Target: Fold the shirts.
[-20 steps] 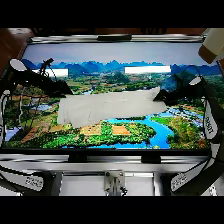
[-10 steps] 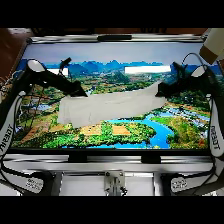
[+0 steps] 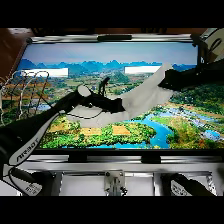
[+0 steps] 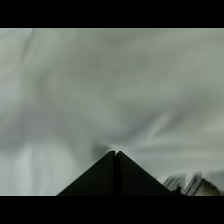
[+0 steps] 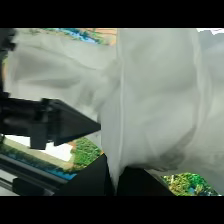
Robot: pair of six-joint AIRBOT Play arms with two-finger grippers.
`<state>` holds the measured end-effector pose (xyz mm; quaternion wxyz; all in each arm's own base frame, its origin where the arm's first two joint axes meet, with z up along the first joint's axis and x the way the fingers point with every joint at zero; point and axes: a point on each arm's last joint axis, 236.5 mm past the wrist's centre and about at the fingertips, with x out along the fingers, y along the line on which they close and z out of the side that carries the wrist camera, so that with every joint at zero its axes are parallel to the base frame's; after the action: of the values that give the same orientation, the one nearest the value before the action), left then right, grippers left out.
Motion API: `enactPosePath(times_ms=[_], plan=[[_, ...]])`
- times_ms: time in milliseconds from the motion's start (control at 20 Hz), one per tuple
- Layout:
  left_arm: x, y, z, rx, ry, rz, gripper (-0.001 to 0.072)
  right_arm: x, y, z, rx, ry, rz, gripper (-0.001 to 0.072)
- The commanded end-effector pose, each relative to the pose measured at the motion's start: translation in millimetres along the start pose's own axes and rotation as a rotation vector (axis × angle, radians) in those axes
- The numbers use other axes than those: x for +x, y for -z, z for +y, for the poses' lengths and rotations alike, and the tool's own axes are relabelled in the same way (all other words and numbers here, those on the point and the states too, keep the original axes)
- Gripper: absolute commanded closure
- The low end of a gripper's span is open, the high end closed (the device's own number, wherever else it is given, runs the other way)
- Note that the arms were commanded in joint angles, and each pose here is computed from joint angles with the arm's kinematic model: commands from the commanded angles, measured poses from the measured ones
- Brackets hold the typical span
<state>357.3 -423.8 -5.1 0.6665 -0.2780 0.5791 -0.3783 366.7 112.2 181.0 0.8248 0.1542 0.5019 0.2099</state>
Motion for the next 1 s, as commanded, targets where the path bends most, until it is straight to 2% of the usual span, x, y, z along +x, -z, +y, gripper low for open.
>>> enactPosePath(times_ms=[0,150,350,600,950], plan=[[53.6,13.2,-27.4,-0.143,0.09,-0.059,0.0672,-44.4,18.5,42.8,0.012,-0.027,-0.064,0.0665],[70.1,21.4,-43.8,-0.049,0.142,-0.039,0.0673,-61.1,27.8,50.2,0.042,-0.02,-0.083,0.0665],[15.0,5.0,-36.6,0.103,0.141,0.009,0.0675,-57.3,26.5,48.7,0.051,-0.02,-0.076,0.0665],[-123.8,-50.5,-19.6,0.253,-0.07,-0.151,0.0675,-6.7,15.2,38.8,0.036,-0.029,0.01,0.0666],[-333.9,-59.0,-48.5,0.335,-0.171,-0.465,0.0674,148.5,34.6,118.9,-0.096,-0.135,0.144,0.0665]])
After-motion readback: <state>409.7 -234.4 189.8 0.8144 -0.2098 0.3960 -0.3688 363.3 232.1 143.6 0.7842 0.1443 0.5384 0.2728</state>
